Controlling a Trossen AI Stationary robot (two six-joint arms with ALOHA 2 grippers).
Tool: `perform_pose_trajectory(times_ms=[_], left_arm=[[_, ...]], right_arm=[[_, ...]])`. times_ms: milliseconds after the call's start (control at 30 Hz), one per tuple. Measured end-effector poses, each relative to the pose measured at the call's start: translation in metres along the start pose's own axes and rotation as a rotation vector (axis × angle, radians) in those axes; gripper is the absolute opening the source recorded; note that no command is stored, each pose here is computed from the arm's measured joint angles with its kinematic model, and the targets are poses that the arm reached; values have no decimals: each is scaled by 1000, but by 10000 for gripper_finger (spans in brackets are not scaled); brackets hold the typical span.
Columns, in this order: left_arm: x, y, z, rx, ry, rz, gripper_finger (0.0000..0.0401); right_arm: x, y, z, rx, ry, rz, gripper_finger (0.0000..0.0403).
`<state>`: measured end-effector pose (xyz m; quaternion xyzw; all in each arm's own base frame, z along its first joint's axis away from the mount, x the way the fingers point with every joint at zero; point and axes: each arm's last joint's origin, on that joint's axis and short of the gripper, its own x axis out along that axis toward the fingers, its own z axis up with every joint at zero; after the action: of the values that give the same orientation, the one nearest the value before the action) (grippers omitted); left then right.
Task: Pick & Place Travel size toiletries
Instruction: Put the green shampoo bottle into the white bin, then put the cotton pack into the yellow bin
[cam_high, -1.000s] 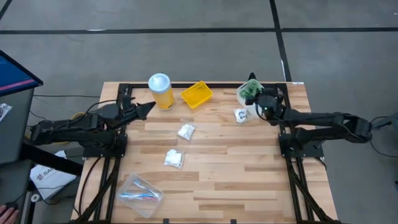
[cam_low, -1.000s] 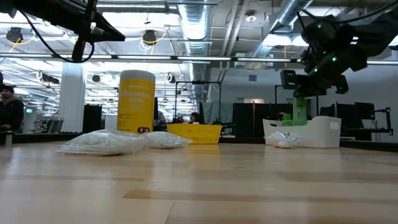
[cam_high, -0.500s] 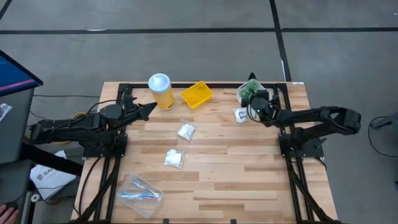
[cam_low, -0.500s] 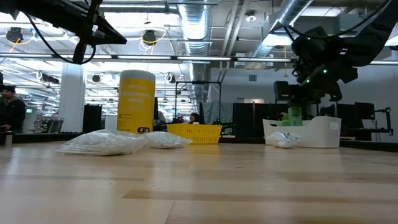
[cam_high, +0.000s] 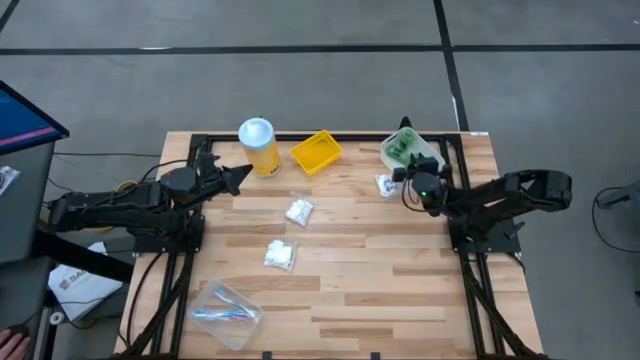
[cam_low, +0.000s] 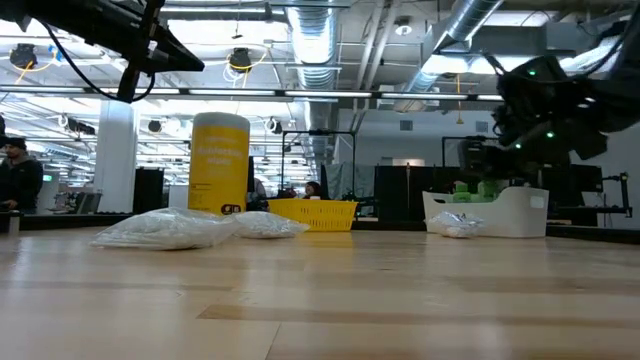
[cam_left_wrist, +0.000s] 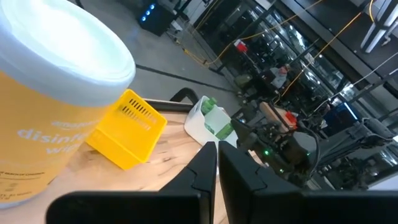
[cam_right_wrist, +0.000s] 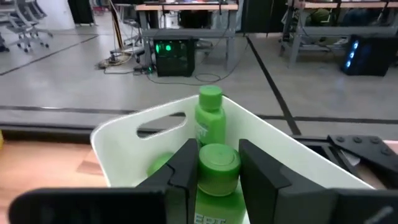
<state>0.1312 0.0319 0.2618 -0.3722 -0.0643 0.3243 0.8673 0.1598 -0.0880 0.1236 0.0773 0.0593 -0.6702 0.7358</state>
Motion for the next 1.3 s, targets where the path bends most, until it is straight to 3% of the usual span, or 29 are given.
perform_pose_trajectory(times_ms=[300,767,1300], left_arm=[[0,0,0,26,1,2,12],[0,0,0,27,-2,4,12],[0,0,0,27,-1,3,12]], right_arm=[[1,-12,-2,-39,-33,-7,79],[7,-17,-7,-84,28,21,79],[7,-17,-7,-91,30,21,192]])
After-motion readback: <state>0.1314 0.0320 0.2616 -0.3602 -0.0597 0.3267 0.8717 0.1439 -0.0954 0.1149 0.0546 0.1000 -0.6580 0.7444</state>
